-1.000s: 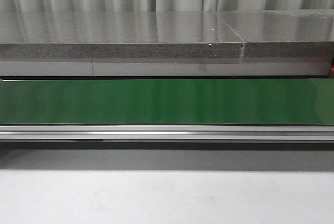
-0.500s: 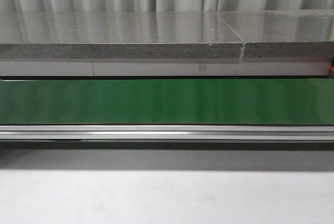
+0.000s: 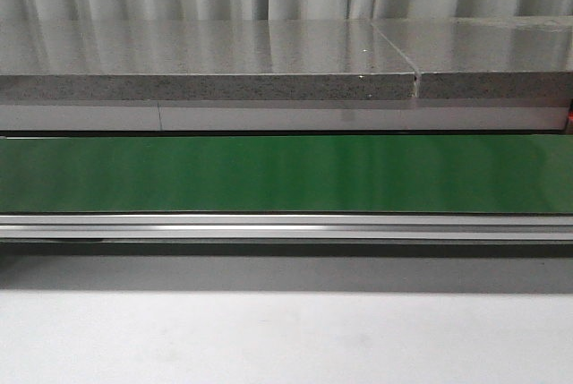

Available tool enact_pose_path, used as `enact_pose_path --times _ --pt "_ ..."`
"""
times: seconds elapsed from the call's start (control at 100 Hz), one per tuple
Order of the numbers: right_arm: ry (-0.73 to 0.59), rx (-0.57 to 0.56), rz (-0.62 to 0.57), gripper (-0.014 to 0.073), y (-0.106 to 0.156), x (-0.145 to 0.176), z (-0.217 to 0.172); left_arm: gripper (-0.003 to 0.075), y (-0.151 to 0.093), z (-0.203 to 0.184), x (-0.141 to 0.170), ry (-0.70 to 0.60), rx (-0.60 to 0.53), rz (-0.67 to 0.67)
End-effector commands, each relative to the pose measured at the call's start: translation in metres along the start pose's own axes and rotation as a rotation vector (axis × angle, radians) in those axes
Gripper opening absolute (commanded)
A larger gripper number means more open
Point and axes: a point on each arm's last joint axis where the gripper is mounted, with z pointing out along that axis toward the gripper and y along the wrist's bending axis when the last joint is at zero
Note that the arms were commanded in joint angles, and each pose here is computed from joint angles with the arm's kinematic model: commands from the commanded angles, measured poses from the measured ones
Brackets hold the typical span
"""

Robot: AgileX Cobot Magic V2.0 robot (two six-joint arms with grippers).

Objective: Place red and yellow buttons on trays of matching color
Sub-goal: 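Carry the yellow button into the yellow tray and release it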

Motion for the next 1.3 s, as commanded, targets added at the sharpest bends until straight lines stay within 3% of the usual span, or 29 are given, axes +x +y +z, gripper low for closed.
enact_pose_path --times 0.0,0.37,0.63,1.29 --pt "-0.09 0.02 0.0 0.0211 -0.003 -0.012 -0.006 -0.0019 -0.001 -0.003 -0.015 -0.095 0.003 -0.001" --pt "-0.069 0.091 0.086 0.0211 -0.022 0.0 0.023 -0.0019 -0.001 -0.003 -0.015 -0.095 0.003 -0.001" --pt "-0.086 0.083 0.081 0.0211 -0.023 0.004 0.042 -0.0019 -0.001 -0.003 -0.015 -0.095 0.003 -0.001" --pt "0.014 0.092 0.049 0.0211 -0.025 0.014 0.085 -0.0019 -0.001 -0.003 -0.015 -0.095 0.003 -0.001"
